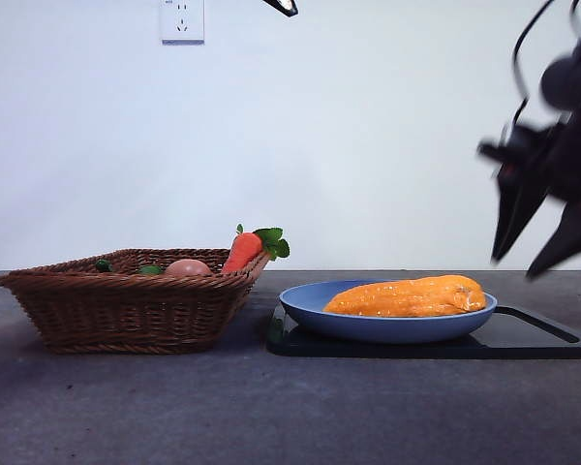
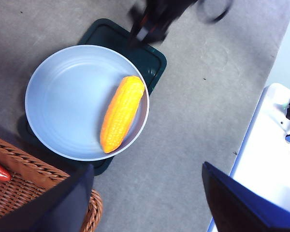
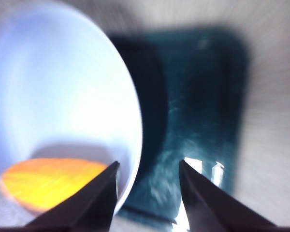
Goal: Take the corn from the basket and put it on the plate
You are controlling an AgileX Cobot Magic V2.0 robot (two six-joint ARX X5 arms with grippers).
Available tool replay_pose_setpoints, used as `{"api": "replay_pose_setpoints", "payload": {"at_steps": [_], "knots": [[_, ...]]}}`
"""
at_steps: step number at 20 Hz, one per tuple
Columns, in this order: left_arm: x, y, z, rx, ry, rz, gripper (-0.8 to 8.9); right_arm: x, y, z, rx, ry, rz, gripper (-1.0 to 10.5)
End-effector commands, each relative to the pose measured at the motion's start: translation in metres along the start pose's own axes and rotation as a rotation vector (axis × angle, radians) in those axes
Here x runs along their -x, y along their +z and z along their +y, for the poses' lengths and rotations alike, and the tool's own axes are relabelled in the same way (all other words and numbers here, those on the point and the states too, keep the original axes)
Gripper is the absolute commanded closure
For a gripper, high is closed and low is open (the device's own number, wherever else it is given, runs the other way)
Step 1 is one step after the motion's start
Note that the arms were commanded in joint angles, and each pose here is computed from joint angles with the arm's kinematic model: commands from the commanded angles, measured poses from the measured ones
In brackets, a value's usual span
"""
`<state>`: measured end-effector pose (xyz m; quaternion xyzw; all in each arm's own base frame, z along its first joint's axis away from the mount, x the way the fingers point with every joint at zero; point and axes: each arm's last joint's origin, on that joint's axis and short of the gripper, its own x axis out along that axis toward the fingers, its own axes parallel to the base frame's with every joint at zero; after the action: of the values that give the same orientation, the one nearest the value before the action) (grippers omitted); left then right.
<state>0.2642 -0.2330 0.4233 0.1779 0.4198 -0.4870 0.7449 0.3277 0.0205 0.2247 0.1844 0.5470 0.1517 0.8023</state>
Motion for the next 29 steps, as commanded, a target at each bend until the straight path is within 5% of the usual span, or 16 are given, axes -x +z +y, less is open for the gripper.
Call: {"api": "replay_pose_setpoints", "payload": {"at_steps": [1, 7, 11, 16, 29], "knots": [[-0.002, 0.004, 0.0, 0.001, 0.0, -0.002, 4.49, 0.034, -0.003, 0.015, 0.077, 0.001, -0.065, 7.4], [-0.002, 0.002, -0.001, 0.027, -0.004, 0.015, 4.54, 0.126, -0.062, 0.067, 0.252, 0.047, -0.167, 7.4], [-0.002, 0.002, -0.001, 0.049, -0.004, 0.015, 5.66, 0.16, -0.102, 0.085, 0.349, 0.075, -0.192, 7.8], [-0.002, 0.002, -0.001, 0.074, -0.005, 0.017, 8.14, 0.172, -0.122, 0.086, 0.421, 0.074, -0.156, 9.5], [-0.002, 0.011, 0.001, 0.049, 0.013, -0.072, 8.06, 0.171, -0.121, 0.087, 0.422, 0.074, -0.168, 9.4]]}}
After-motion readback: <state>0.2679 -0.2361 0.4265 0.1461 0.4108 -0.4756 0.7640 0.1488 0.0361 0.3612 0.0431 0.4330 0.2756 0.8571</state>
